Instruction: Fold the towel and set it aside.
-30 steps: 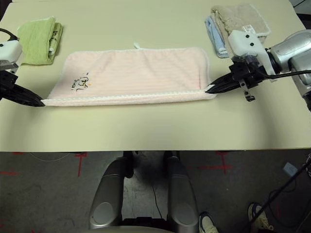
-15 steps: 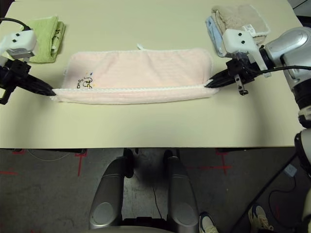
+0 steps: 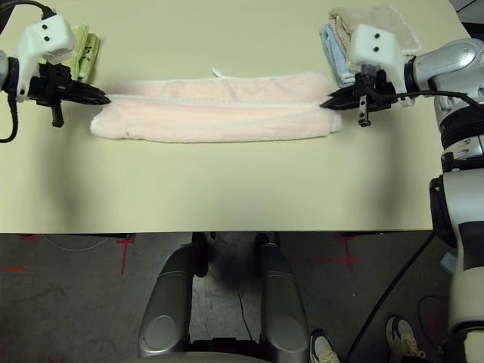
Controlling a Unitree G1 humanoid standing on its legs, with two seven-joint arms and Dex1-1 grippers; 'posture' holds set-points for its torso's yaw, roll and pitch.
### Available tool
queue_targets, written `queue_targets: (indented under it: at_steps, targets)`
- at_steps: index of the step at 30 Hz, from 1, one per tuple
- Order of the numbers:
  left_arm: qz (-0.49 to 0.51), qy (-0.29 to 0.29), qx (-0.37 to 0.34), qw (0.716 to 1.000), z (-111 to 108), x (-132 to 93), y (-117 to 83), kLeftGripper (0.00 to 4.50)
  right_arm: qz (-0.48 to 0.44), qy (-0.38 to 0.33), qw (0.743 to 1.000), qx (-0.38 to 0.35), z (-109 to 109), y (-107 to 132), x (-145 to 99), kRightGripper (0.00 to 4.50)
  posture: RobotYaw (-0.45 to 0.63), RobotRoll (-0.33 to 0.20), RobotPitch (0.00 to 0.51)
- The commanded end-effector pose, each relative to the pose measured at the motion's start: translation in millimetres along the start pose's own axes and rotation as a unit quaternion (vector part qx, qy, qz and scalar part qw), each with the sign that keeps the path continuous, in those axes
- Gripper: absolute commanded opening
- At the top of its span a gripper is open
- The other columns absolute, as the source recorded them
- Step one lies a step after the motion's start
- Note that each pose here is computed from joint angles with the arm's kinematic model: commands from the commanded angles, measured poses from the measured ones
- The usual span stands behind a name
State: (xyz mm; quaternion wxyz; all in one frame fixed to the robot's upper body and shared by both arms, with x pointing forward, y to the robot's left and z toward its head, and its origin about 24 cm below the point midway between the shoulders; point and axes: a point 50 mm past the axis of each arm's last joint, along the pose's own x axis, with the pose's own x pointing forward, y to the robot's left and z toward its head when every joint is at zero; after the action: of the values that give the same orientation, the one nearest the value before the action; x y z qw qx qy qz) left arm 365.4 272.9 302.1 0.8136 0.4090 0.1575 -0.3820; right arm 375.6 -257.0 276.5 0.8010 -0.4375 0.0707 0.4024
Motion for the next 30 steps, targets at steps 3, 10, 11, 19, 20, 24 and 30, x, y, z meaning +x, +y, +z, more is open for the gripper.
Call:
queue_targets:
  at_steps: [3, 10, 11, 19, 20, 24, 30]
  targets:
    - [0.017, 0.025, -0.011, 0.999, -7.9, -7.7, 2.9, 0.01, -0.043, 0.027, 0.999, 0.004, -9.6, -2.4, -1.5, 0.0, 0.05, 0.0, 0.349]
    - [0.031, 0.041, -0.014, 0.999, -12.7, -10.0, 3.8, 0.01, -0.071, 0.046, 0.996, -0.007, -7.7, -3.2, 11.0, 0.0, 0.06, 0.0, 0.348]
    - [0.034, 0.041, -0.016, 0.998, -13.9, -9.2, 3.8, 0.01, -0.073, 0.047, 0.996, -0.009, -7.0, -3.0, 13.2, 0.0, 0.06, 0.0, 0.348]
    - [0.057, 0.047, -0.022, 0.997, -19.0, -4.4, 4.4, 0.01, -0.11, 0.042, 0.993, -0.025, 3.7, -6.5, 26.2, 0.0, 0.06, 0.0, 0.347]
    - [0.058, 0.047, -0.023, 0.997, -19.3, -3.9, 4.4, 0.01, -0.116, 0.039, 0.992, -0.027, 6.0, -7.3, 27.7, 0.0, 0.06, 0.0, 0.346]
    - [0.063, 0.048, -0.025, 0.997, -20.2, -2.4, 4.4, 0.01, -0.134, 0.036, 0.99, -0.039, 11.4, -10.1, 30.0, 0.0, 0.06, 0.0, 0.345]
    - [0.071, 0.05, -0.026, 0.996, -21.4, -1.7, 5.1, 0.01, -0.141, 0.038, 0.988, -0.048, 16.1, -12.2, 31.9, 0.0, 0.06, 0.0, 0.345]
